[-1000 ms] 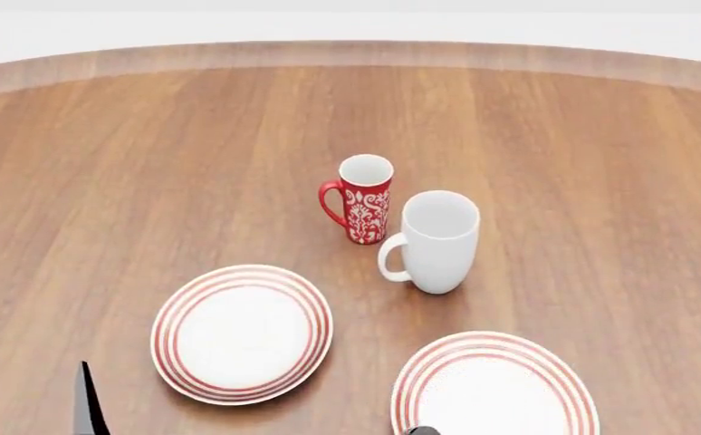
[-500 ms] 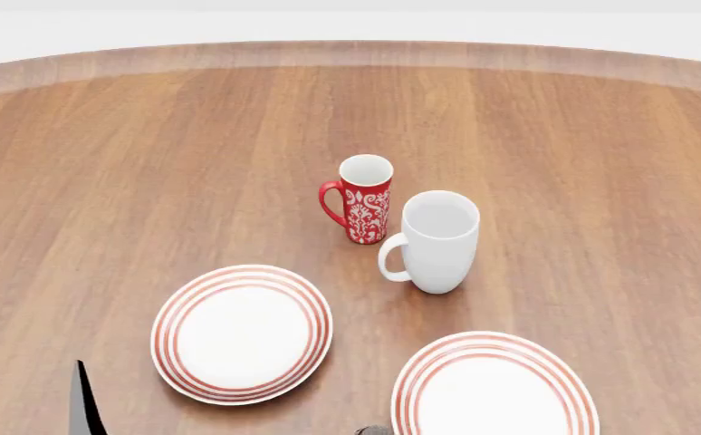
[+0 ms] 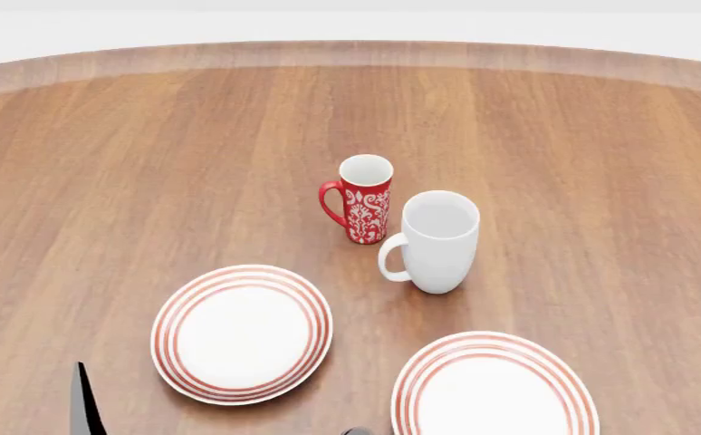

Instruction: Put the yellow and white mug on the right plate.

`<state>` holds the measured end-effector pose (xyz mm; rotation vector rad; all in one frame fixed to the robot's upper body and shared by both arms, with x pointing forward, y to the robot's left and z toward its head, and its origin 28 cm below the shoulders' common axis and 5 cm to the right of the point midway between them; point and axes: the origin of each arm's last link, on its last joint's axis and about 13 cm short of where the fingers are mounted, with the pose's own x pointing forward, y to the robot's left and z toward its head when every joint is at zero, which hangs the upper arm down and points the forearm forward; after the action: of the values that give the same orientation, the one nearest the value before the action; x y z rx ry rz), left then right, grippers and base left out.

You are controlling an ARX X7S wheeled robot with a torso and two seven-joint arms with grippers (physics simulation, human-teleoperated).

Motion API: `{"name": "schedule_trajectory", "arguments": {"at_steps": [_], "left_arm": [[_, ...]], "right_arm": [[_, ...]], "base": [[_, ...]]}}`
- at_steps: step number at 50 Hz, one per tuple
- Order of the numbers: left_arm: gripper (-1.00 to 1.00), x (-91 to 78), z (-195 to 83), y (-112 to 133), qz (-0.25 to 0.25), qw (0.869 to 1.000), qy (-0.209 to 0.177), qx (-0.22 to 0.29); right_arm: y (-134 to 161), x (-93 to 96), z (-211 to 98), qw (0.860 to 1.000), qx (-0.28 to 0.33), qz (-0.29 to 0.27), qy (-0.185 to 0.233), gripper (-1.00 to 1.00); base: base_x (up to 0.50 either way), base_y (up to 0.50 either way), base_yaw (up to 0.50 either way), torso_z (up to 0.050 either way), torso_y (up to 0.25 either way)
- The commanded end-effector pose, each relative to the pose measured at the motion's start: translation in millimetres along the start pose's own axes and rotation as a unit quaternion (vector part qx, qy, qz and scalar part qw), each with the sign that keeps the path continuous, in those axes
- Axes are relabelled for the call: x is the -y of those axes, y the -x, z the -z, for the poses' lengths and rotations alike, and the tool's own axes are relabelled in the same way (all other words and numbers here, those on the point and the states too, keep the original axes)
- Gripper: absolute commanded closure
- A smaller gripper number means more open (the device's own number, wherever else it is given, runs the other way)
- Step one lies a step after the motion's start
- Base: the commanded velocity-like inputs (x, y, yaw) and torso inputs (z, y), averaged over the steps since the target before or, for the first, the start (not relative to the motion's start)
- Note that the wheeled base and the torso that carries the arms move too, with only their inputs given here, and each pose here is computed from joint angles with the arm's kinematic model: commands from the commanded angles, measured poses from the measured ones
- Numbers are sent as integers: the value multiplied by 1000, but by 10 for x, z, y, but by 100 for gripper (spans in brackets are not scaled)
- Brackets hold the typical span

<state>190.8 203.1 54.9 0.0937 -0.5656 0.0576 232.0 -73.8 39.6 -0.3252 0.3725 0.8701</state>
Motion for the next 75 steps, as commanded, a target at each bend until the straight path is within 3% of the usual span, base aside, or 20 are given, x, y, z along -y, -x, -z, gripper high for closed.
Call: {"name": "schedule_trajectory", "arguments": {"at_steps": [1, 32, 49, 69, 70, 75], "left_arm": [[-100, 1, -3, 4, 0, 1000, 1, 0], [-100, 2, 20, 9, 0, 1000, 2, -2], [-100, 0, 81, 23, -3, 1000, 2, -2], [-100, -1, 100, 33, -5, 1000, 3, -4], [-100, -1, 100, 34, -5, 1000, 3, -4], [-100, 0, 95, 38, -4, 1000, 4, -5]], "right_arm": [[-61, -90, 61, 1000, -9, -11, 2, -100], [-288, -23, 196, 1000, -25, 14, -10, -100], [-365, -106, 217, 1000, -30, 0, 9, -100], [-488, -176, 298, 999, -33, -4, -9, -100], [-488, -180, 296, 999, -31, -5, -10, 100], [-509, -211, 326, 999, -29, -5, -15, 100]], "base": [[0, 0, 0, 0, 0], [0, 0, 0, 0, 0], [0, 0, 0, 0, 0], [0, 0, 0, 0, 0], [0, 0, 0, 0, 0], [0, 0, 0, 0, 0]]}}
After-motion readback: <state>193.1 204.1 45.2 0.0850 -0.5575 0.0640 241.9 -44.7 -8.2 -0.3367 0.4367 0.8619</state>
